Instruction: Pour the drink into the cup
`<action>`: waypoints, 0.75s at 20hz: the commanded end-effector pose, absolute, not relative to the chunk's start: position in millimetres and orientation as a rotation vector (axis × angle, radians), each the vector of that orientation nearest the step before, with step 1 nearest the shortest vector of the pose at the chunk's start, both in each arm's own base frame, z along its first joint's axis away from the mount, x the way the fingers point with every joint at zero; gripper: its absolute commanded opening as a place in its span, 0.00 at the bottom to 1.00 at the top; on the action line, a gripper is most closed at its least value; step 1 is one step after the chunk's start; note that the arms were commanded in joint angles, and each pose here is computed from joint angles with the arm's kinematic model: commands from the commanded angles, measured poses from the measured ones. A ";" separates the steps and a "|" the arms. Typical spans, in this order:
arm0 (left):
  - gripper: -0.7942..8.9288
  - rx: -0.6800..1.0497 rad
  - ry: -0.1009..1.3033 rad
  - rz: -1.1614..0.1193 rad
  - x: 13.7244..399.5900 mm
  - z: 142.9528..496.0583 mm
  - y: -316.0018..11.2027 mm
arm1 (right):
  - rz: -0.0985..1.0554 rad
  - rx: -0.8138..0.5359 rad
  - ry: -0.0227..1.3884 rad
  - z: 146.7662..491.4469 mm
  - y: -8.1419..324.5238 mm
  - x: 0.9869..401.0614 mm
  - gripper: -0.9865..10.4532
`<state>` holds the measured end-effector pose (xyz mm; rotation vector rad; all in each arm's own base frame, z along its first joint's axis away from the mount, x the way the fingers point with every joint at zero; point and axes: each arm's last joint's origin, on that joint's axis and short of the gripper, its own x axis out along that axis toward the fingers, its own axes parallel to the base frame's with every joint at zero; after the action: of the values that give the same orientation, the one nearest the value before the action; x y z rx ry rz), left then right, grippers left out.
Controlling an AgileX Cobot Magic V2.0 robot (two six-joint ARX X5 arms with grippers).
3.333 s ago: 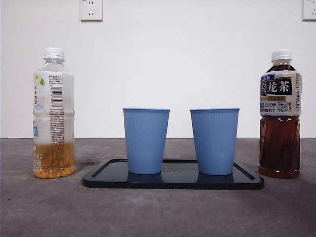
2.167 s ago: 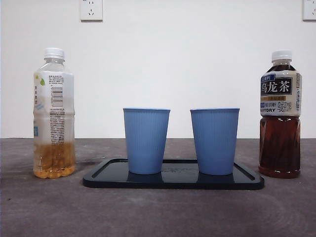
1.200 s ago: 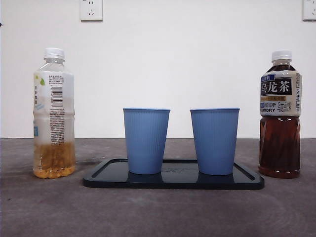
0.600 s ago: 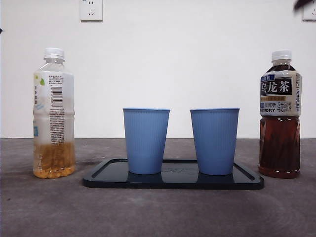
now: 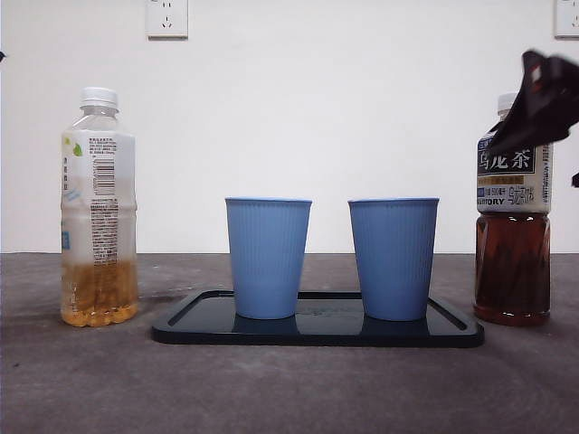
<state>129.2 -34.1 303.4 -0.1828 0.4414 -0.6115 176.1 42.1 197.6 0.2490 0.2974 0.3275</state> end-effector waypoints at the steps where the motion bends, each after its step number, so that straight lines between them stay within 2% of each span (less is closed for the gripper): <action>1: 0.56 -0.175 0.420 -0.628 129.7 308.9 -35.4 | 0.322 0.193 0.278 190.7 44.9 189.0 0.57; 9: 0.56 -0.170 0.418 -0.644 129.3 309.2 -37.5 | 0.314 0.190 0.236 172.0 49.6 213.4 0.56; 15: 0.56 -0.169 0.415 -0.651 129.1 309.5 -38.4 | 0.292 0.190 0.219 159.6 51.2 223.8 0.48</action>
<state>128.5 -37.6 304.1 -0.1759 0.4368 -0.6389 222.2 50.4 160.2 0.2001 0.2304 0.2933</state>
